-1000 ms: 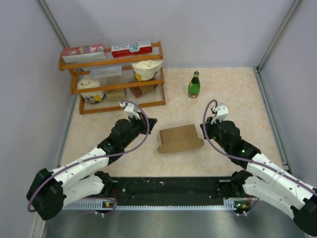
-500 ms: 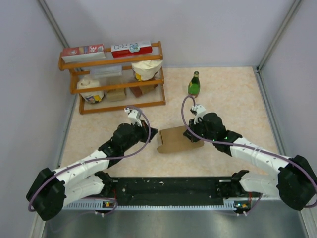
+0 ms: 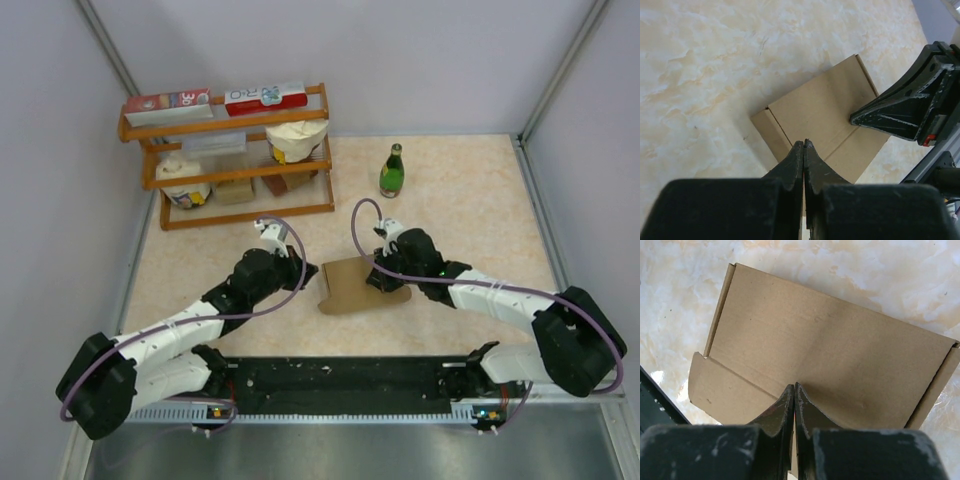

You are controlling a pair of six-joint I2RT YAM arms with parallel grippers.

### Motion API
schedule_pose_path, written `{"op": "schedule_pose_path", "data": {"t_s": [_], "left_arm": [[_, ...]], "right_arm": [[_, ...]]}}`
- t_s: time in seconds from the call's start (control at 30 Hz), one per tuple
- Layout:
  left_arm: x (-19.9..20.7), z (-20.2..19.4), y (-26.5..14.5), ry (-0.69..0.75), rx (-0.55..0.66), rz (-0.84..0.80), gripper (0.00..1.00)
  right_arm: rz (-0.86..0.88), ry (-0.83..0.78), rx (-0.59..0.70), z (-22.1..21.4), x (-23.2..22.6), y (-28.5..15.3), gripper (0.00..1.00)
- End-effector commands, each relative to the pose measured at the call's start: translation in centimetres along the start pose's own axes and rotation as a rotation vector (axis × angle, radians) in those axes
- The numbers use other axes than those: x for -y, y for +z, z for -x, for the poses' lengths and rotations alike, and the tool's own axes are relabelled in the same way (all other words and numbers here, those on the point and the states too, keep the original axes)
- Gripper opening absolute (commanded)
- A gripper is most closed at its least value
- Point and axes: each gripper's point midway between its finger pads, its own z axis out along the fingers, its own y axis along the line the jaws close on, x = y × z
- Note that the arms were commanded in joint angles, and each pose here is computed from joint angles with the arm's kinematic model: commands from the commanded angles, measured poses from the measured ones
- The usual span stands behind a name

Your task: Fold the paper box

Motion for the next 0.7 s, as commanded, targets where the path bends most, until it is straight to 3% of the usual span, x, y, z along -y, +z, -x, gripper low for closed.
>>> {"op": "schedule_pose_path", "data": {"t_s": [0.0,0.37,0.43,0.5,0.6,0.67], "left_arm": [[0.0,0.1,0.5,-0.018,-0.011,0.013,0.00],[0.0,-0.9,0.5,0.007,-0.065,0.004,0.00],[0.0,-0.9,0.2,0.014,-0.071,0.005,0.00],[0.3,-1.0,-0.1,0.018,-0.089,-0.002,0.09],[0.6,-1.2,-0.7,0.017,-0.108,-0.011,0.38],[0.5,-1.4,-1.1,0.005,-0.115,-0.007,0.57]], "right_arm": [[0.013,-0.015,0.036,1.4,-0.4,0.1,0.00],[-0.061,-0.039,0.142,4.4,-0.3,-3.2,0.01],[-0.098,-0.033,0.161,4.7,0.1,-4.3,0.09],[-0.137,-0.020,0.165,4.5,0.6,-5.5,0.21],[-0.221,0.011,0.154,3.5,1.9,-7.1,0.32],[-0.270,0.037,0.165,2.8,2.8,-8.0,0.46]]}}
